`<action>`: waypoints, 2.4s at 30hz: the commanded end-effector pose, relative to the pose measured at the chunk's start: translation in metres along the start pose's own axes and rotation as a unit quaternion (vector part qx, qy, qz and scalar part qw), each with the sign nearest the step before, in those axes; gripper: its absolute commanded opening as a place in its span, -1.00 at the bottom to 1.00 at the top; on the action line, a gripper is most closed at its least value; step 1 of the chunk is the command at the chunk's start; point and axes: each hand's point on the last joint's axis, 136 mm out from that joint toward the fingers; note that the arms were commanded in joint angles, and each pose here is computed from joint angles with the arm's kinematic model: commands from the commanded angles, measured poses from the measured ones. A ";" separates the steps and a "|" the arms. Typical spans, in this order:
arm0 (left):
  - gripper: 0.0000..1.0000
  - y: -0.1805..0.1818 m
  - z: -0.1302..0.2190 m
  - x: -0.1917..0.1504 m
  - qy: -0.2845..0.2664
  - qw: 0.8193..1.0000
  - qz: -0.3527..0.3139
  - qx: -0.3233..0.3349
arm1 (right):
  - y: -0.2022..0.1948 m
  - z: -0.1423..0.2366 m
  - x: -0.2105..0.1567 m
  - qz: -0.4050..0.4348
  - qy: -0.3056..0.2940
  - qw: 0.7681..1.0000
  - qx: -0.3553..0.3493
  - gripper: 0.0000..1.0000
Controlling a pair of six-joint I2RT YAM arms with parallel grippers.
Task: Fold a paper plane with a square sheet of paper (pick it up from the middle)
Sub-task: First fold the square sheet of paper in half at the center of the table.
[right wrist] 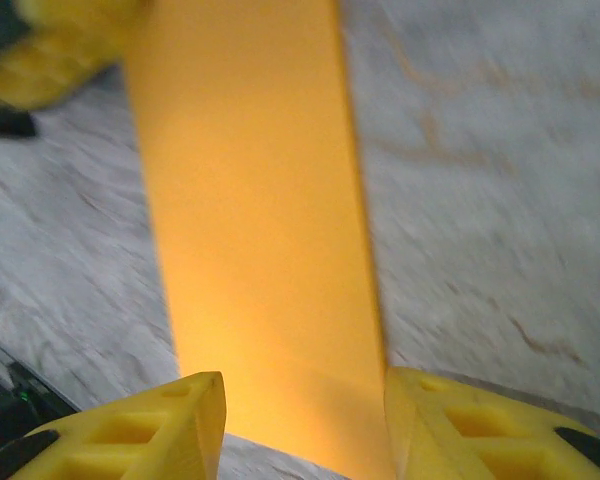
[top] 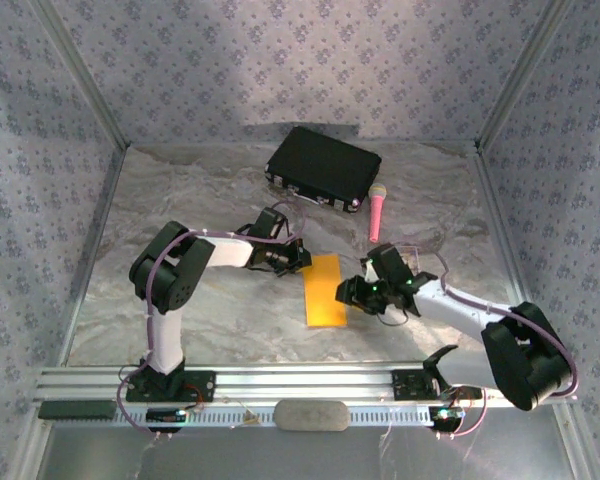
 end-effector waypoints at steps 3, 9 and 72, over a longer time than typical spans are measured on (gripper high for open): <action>-1.00 0.019 0.001 -0.013 0.011 0.999 0.025 0.026 | -0.018 0.002 -0.023 -0.034 0.021 0.999 -0.007 -0.10; -1.00 0.019 0.002 -0.014 0.010 0.999 0.024 0.024 | -0.017 0.003 -0.026 -0.038 0.022 0.999 0.013 -0.17; -0.58 -0.036 0.025 0.006 -0.028 0.998 -0.025 -0.042 | 0.020 -0.017 0.013 -0.012 0.037 0.994 0.104 -0.76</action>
Point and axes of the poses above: each hand's point on the last joint's axis, 136 mm out from that joint toward the fingers, its own z axis back along the fingers, its own y axis along the line the jaws close on, x = y × z, and after that the axes turned 15 degrees about -z, right-handed
